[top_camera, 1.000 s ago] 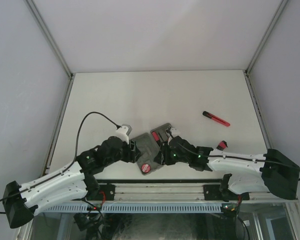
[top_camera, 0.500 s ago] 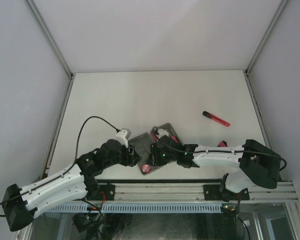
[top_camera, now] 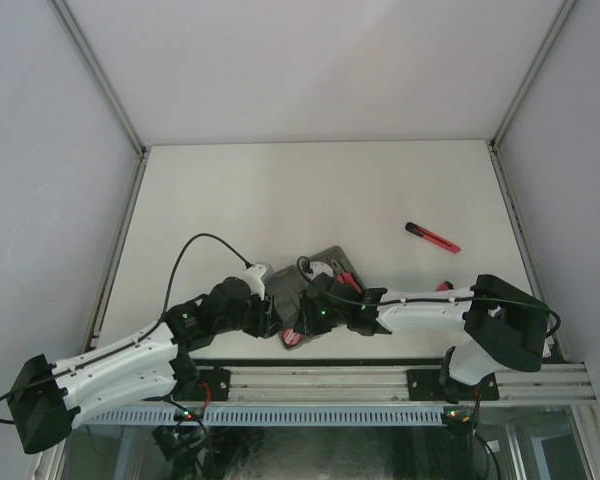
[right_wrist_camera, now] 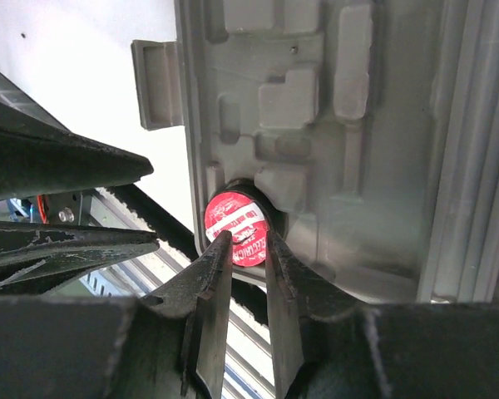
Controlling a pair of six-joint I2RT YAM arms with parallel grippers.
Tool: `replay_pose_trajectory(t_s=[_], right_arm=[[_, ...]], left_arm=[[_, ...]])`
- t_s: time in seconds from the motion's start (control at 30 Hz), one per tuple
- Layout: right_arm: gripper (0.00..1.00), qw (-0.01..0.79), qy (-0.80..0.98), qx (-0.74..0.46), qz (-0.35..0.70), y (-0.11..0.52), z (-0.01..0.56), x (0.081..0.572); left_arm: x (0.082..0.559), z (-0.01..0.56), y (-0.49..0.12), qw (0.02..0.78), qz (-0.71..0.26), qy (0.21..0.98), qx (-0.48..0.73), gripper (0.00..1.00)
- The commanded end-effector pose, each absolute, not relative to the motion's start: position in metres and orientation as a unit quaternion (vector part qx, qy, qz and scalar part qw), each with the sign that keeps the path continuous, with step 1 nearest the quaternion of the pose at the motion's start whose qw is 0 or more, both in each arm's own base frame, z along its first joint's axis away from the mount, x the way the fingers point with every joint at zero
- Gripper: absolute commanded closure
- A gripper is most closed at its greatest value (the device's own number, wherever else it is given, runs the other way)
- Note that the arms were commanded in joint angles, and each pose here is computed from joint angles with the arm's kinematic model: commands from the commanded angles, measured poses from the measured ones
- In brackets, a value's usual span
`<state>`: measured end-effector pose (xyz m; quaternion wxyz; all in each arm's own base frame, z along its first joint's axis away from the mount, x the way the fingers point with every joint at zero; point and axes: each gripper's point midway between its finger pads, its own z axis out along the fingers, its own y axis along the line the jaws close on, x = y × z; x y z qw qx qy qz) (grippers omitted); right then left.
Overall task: Sort the tools into containers
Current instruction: Adjust the engineering item in the storage box.
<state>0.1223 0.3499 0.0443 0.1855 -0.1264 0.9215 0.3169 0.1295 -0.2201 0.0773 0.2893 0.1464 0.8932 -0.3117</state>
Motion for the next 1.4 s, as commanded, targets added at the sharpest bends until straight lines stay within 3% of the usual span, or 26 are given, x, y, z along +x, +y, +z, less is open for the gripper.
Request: replay_pose_trajectory(t_s=[0.0,0.4,1.37], right_arm=[[0.78,0.211,0.916,-0.124,0.317,0.356,0.06,0.13],[0.82,0.204,0.92,-0.13,0.31,0.354,0.054,0.128],[0.85,0.203,0.922,-0.123,0.305,0.349,0.048,0.128]], left_arm=[[0.128,0.076,-0.227,0.287,-0.327,0.885,0.164,0.61],[0.118,0.065,-0.224,0.266,-0.328,0.895,0.143,0.7],[0.13,0.081,-0.237,0.283,-0.284,0.902,0.162,0.75]])
